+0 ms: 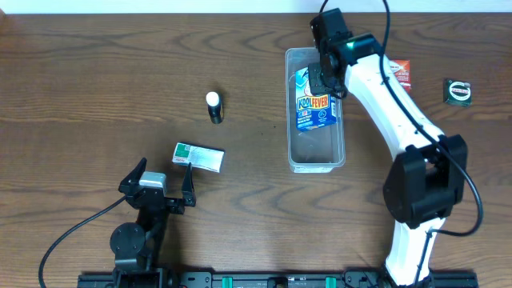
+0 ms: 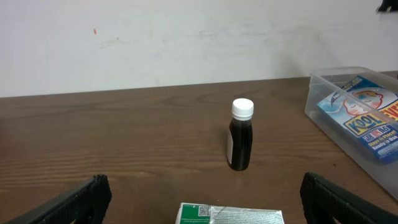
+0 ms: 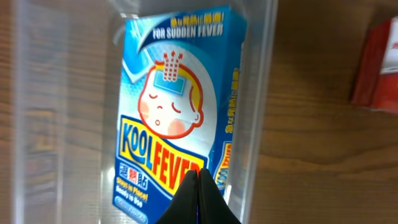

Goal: Pack container
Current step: 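Lower the blue box into the container and release it, then move the right gripper to the red-orange medicine box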

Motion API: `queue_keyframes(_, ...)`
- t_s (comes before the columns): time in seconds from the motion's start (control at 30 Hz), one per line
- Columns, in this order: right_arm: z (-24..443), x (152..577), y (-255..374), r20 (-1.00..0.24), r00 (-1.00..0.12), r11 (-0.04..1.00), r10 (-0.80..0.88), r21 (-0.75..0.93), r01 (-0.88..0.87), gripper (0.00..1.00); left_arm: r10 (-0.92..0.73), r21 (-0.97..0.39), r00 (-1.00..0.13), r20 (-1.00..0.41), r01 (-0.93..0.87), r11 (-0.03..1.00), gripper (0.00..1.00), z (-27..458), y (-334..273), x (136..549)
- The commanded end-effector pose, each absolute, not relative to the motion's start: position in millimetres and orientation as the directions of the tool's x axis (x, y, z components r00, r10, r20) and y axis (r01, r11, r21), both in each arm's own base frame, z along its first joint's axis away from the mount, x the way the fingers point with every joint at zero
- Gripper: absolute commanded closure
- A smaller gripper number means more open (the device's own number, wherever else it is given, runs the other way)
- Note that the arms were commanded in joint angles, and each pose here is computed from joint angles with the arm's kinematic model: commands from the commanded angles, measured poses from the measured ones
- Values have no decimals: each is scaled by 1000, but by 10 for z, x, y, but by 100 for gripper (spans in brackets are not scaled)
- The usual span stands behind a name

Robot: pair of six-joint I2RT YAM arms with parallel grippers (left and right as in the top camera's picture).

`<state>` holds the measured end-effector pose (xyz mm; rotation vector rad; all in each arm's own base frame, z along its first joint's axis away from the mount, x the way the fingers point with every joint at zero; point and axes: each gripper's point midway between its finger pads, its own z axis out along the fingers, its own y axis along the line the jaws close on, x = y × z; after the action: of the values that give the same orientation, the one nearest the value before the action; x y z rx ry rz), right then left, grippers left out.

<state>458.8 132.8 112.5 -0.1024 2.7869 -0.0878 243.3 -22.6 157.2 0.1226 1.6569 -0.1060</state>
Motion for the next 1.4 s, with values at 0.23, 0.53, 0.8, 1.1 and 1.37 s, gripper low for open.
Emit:
queue_keyframes(0.23, 795, 4516, 1319, -264, -957, 988, -117, -129, -85, 99, 21, 3, -132, -991, 141, 990, 2, 1415, -214, 2429)
queue_keyframes(0.53, 784, 4486, 1254, -250, -961, 984, -117, -162, -78, 99, 21, 3, -132, -991, 141, 990, 2, 1415, -214, 2429)
queue_keyframes(0.8, 758, 4474, 1251, -243, -963, 983, -118, -163, -79, 99, 21, 3, -132, -991, 141, 990, 2, 1415, -214, 2429)
queue_keyframes(1.1, 931, 4513, 1284, -279, -953, 986, -115, -145, -76, 99, 21, 3, -132, -991, 141, 990, 2, 1415, -214, 2429)
queue_keyframes(1.37, 2030, 4716, 1246, -514, -852, 995, -94, -79, -62, 94, 21, 3, -132, -991, 141, 990, 2, 1416, -214, 2429)
